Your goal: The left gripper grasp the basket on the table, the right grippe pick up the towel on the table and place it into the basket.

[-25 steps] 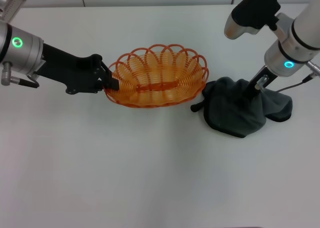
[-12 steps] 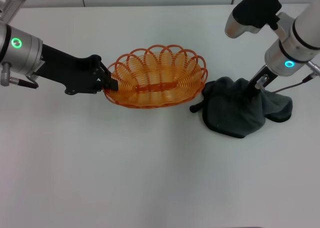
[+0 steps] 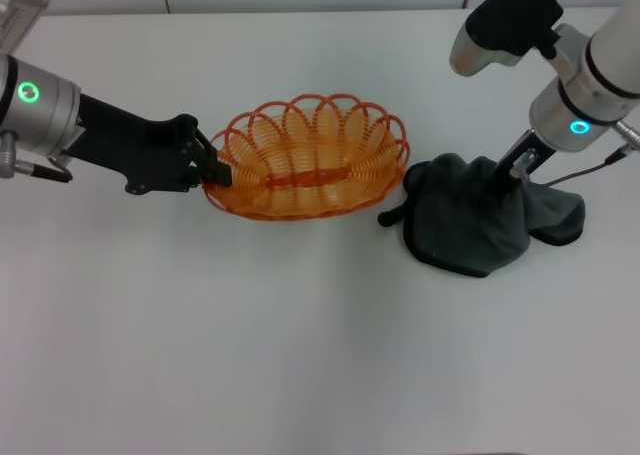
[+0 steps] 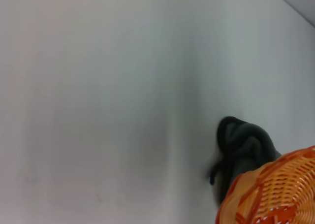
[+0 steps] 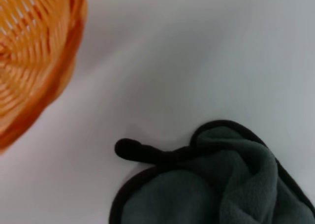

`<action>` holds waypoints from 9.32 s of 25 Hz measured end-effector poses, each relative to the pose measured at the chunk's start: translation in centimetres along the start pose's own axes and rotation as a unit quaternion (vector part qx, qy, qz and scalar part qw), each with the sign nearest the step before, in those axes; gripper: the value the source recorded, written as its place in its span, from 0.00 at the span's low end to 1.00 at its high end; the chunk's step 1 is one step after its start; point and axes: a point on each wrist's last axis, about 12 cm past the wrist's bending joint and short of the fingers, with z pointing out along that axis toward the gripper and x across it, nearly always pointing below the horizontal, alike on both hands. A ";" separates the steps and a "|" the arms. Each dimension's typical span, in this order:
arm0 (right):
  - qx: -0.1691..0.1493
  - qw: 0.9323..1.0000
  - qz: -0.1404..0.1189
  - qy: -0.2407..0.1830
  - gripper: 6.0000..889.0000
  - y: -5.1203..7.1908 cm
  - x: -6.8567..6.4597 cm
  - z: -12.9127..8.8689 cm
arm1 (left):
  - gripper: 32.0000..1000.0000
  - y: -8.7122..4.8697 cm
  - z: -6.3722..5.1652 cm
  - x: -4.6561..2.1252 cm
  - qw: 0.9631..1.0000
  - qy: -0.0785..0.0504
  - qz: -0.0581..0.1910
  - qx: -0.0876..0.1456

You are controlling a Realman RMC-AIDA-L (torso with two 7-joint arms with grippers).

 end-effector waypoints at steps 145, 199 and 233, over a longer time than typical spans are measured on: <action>-0.109 0.975 -0.164 -0.105 0.19 6.5 -9.9 -5.9 | 0.07 -0.6 0.4 -0.12 1.000 0.007 0.000 0.000; -0.138 0.961 -0.195 -0.136 0.97 7.2 -10.4 -8.5 | 0.07 0.5 0.2 0.28 1.000 0.004 -0.010 -0.007; -0.126 0.960 -0.171 -0.182 0.97 5.9 -8.5 -15.4 | 0.07 0.8 0.1 0.42 1.000 0.004 -0.013 -0.008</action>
